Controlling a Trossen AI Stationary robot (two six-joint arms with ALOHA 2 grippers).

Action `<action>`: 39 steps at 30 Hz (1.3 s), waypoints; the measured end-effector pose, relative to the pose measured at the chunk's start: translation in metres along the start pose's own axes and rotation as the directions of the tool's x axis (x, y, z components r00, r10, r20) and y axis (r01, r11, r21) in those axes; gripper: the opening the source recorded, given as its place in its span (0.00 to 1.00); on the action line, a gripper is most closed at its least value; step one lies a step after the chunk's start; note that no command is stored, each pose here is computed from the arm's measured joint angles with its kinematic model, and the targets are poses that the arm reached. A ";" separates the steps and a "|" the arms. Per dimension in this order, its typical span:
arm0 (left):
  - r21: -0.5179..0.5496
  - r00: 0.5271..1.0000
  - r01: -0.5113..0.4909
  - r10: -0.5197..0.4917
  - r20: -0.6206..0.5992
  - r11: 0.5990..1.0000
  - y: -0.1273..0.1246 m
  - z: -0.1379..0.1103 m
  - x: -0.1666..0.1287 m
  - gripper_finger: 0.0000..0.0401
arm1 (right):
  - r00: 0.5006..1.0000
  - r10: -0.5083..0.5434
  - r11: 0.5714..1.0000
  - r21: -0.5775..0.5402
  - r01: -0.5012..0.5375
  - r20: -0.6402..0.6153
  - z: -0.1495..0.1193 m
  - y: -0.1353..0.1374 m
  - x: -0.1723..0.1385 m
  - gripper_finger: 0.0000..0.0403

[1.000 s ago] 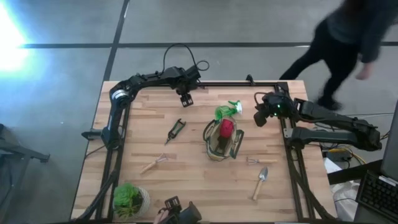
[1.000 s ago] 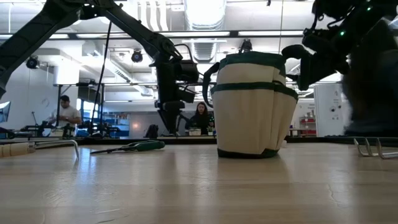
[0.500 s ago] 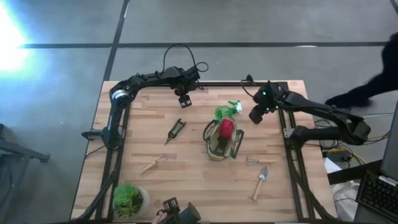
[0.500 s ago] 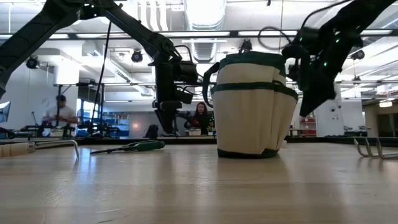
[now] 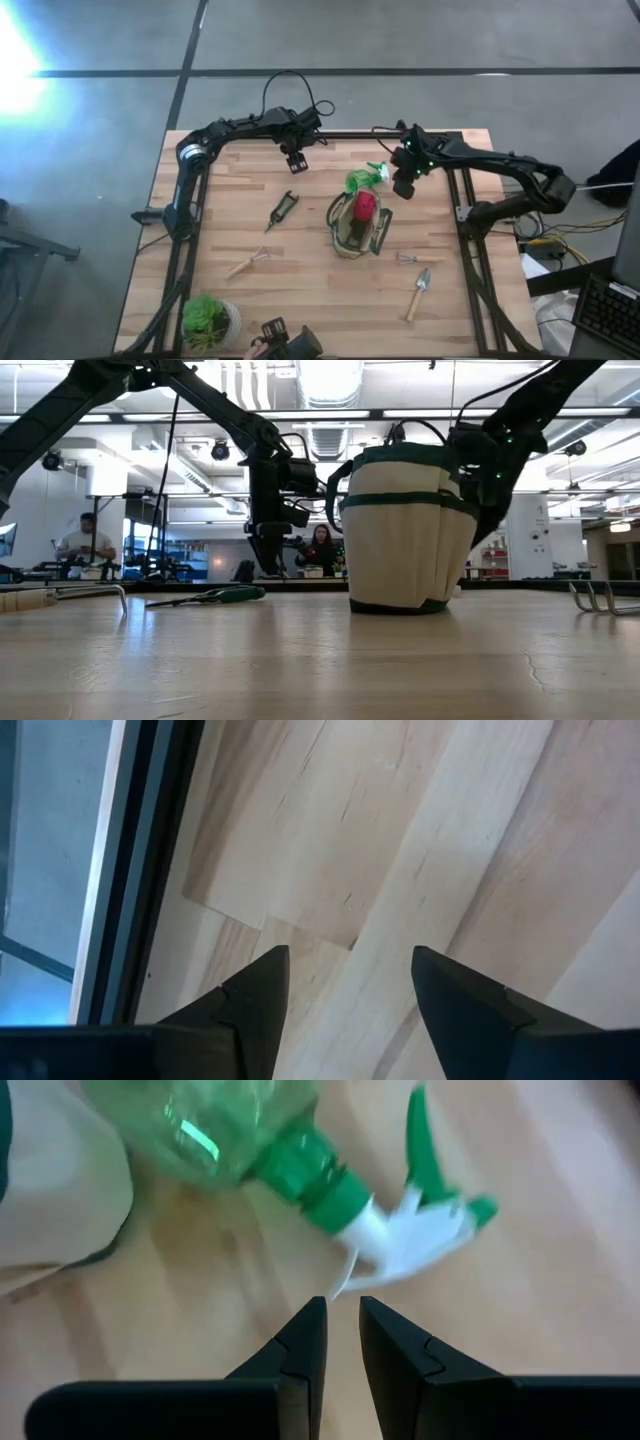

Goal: Pick & Place Garden tools in Gardening bag
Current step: Put the spray bottle into the gardening bag

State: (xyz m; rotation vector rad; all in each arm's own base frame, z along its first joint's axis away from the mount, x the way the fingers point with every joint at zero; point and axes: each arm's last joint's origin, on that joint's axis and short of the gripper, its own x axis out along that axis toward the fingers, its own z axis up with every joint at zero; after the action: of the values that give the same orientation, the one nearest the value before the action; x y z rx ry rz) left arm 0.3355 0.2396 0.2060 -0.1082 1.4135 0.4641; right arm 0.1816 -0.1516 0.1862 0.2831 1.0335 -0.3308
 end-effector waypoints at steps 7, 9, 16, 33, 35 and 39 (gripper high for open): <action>0.015 1.000 0.000 0.000 0.000 1.000 0.000 0.000 0.000 0.53 | 0.998 -0.006 0.986 -0.164 0.016 0.061 0.013 0.002 0.005 0.14; 0.015 1.000 0.000 0.000 0.000 1.000 0.000 0.000 0.000 0.53 | 0.999 -0.015 0.979 -0.202 0.024 0.046 0.012 0.001 0.008 0.14; 0.032 1.000 0.000 0.000 -0.001 0.999 0.000 0.000 0.000 0.53 | 0.998 -0.067 0.971 -0.231 0.065 -0.004 0.012 -0.002 0.016 0.14; 0.032 1.000 0.001 -0.001 -0.005 0.999 0.000 -0.001 0.000 0.53 | 0.998 -0.054 0.879 -0.476 0.034 -0.029 0.015 0.018 0.026 0.45; 0.033 1.000 0.001 -0.001 -0.006 0.999 0.000 -0.001 0.000 0.53 | 0.997 -0.072 0.855 -0.517 0.049 -0.026 0.015 0.018 0.026 0.47; 0.037 1.000 0.001 -0.001 -0.007 0.999 0.000 -0.001 0.000 0.52 | 0.986 -0.165 0.845 -0.514 0.144 0.005 0.019 0.015 0.026 0.50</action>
State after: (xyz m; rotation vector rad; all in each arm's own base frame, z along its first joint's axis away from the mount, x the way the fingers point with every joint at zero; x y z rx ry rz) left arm 0.3348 0.2395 0.2058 -0.0809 1.4278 0.4368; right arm 0.2149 -0.1485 0.1742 -0.2821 1.1463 -0.1821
